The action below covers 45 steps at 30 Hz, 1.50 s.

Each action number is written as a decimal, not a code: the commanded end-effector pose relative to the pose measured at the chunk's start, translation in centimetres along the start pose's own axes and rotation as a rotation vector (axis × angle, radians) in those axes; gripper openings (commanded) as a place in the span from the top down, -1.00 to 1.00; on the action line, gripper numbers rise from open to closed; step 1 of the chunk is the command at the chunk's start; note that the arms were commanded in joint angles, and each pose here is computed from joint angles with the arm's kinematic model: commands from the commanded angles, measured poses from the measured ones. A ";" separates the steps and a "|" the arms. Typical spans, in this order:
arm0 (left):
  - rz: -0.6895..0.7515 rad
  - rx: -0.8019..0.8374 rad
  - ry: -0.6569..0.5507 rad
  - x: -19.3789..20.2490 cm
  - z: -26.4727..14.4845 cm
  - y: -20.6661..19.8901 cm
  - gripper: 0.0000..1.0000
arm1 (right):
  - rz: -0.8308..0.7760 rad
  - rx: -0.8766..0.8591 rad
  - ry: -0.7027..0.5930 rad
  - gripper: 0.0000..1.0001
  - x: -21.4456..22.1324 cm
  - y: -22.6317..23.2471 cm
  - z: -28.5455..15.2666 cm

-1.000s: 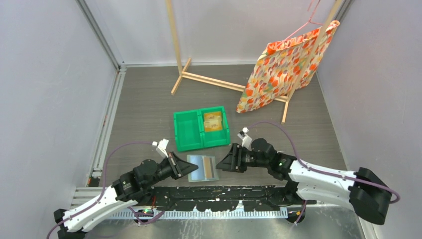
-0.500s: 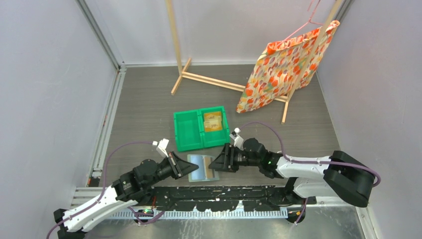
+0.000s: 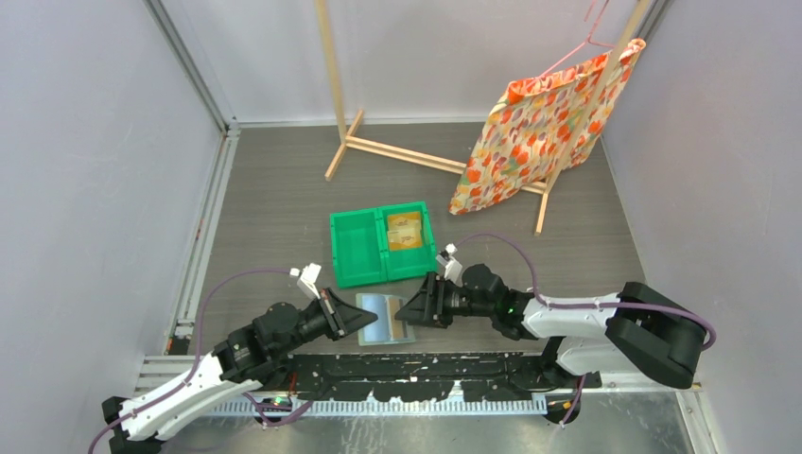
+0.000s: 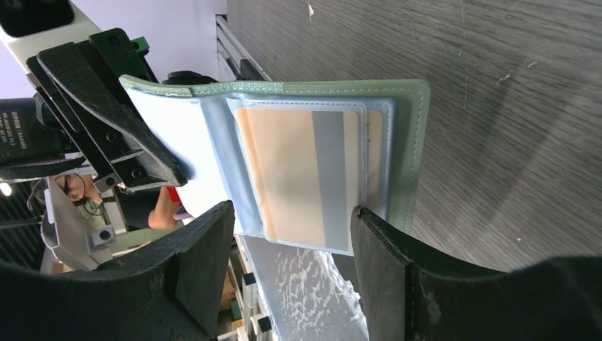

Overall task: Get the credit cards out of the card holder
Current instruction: Remove the credit card from the card holder.

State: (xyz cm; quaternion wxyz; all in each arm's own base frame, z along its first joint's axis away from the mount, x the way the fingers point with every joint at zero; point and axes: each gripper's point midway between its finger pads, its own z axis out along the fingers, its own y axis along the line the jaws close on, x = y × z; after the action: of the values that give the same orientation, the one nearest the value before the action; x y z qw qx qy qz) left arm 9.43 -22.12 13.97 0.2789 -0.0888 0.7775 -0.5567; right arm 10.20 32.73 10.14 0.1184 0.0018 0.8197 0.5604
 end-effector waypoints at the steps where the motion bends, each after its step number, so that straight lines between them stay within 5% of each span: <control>1: 0.011 0.108 -0.029 -1.0 -0.5 -3.2 0.99 | -0.024 -0.039 -0.026 -0.33 -0.4 0.9 0.0; 23: 0.012 0.122 -0.034 -1.1 -0.5 -3.4 0.99 | 0.020 -0.152 0.006 -0.35 0.2 1.8 0.4; 45: 0.005 0.095 -0.028 -0.7 -0.5 -2.2 0.99 | -0.077 -0.489 0.046 -0.35 0.9 10.8 -3.9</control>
State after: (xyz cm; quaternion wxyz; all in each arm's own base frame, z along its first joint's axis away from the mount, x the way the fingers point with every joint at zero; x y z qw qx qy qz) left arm 9.31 -22.04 15.26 0.2867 -0.0862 0.7595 -0.5775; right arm 8.05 32.79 15.40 0.0969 -0.0168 0.7288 0.6776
